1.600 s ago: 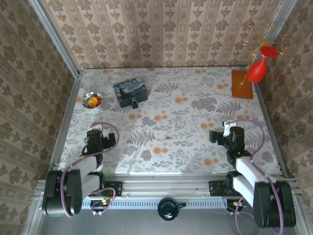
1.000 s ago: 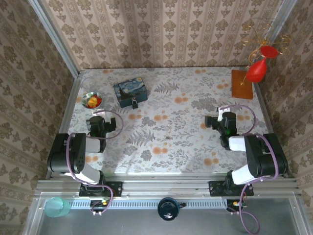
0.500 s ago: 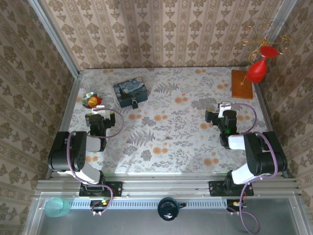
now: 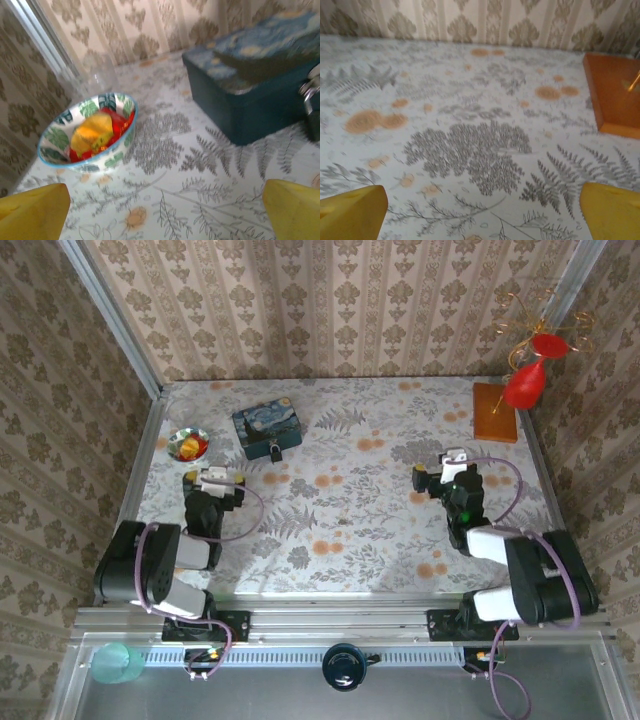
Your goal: Unlock a padlock with a key
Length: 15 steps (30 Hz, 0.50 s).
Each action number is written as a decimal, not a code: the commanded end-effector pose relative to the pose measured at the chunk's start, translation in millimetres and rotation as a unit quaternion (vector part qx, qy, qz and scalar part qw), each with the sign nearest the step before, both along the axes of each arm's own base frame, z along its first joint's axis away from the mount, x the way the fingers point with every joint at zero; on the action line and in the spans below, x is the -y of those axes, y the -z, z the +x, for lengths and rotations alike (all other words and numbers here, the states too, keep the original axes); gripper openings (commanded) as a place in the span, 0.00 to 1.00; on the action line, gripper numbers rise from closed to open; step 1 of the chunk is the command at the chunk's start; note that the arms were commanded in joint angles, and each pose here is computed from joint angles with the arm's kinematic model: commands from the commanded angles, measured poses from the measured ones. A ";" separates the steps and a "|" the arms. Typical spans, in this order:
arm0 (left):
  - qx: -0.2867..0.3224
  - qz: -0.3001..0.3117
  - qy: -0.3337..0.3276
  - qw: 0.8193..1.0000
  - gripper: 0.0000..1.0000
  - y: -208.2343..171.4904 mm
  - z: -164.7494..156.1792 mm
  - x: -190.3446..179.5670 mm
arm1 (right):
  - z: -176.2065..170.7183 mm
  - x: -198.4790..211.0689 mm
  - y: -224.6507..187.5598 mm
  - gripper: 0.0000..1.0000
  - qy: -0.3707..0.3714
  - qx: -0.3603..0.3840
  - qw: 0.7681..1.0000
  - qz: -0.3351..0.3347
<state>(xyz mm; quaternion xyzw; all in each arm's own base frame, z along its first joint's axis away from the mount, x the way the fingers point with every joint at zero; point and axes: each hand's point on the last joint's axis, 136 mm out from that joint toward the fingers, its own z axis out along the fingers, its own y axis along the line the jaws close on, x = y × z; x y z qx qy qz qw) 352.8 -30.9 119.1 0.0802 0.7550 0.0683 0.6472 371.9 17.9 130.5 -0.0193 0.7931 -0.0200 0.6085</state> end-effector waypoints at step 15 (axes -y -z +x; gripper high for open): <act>0.013 -0.282 -0.140 0.949 1.00 -107.1 -77.1 -39.7 | -86.4 7.3 -118.5 1.00 0.073 -0.011 0.957 0.281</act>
